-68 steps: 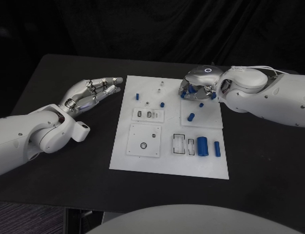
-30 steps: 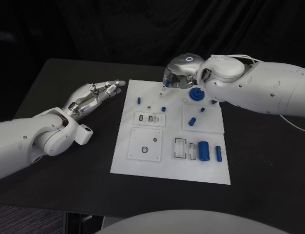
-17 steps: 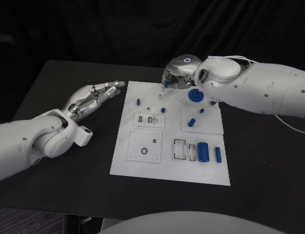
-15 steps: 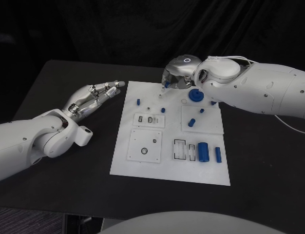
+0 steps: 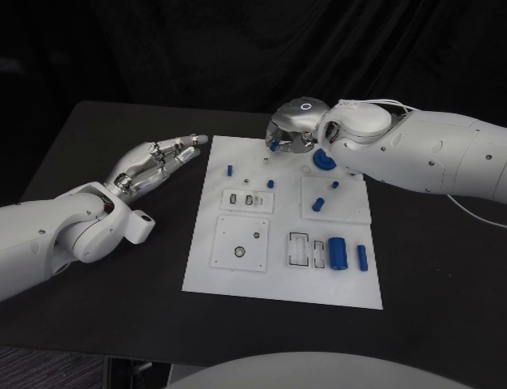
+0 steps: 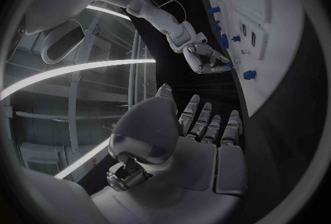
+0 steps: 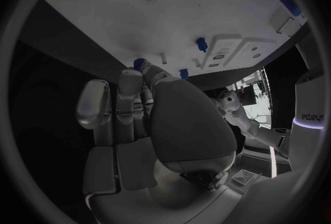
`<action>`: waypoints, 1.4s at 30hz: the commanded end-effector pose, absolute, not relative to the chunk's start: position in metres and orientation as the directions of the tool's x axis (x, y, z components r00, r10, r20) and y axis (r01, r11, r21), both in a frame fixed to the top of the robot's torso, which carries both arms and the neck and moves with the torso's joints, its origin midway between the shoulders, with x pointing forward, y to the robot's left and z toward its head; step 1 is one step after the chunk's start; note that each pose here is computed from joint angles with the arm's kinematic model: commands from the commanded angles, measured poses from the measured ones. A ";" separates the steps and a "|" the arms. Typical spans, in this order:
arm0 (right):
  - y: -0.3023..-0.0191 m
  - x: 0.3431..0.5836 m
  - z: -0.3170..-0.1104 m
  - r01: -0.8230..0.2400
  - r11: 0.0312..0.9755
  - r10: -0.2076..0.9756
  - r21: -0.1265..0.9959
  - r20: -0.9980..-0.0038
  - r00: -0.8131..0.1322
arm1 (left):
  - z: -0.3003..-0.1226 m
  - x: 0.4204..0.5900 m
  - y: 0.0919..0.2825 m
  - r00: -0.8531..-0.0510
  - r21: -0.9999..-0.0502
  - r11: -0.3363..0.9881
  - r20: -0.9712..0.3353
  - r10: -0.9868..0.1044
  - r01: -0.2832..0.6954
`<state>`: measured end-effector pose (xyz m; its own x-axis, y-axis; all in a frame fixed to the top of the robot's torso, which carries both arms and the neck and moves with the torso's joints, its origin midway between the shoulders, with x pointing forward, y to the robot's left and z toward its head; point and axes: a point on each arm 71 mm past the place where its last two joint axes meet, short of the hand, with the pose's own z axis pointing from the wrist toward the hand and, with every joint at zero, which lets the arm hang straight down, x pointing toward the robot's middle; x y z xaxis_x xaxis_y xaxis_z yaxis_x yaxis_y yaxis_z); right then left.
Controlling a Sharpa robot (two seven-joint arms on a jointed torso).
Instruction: Assemble the parts on the task board
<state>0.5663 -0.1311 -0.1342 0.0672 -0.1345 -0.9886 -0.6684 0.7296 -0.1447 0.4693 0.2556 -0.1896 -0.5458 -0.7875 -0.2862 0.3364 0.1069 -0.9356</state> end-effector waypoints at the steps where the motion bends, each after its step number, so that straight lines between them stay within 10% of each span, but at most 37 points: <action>1: -0.130 0.567 -0.136 -0.666 0.731 -0.138 -0.149 -0.988 0.069 | -0.181 0.466 0.254 -0.546 -0.905 0.032 -0.285 -0.788 0.425; 42: -0.126 0.575 -0.144 -0.639 0.754 -0.178 -0.153 -0.984 0.026 | -0.183 0.468 0.252 -0.557 -0.909 0.030 -0.281 -0.782 0.416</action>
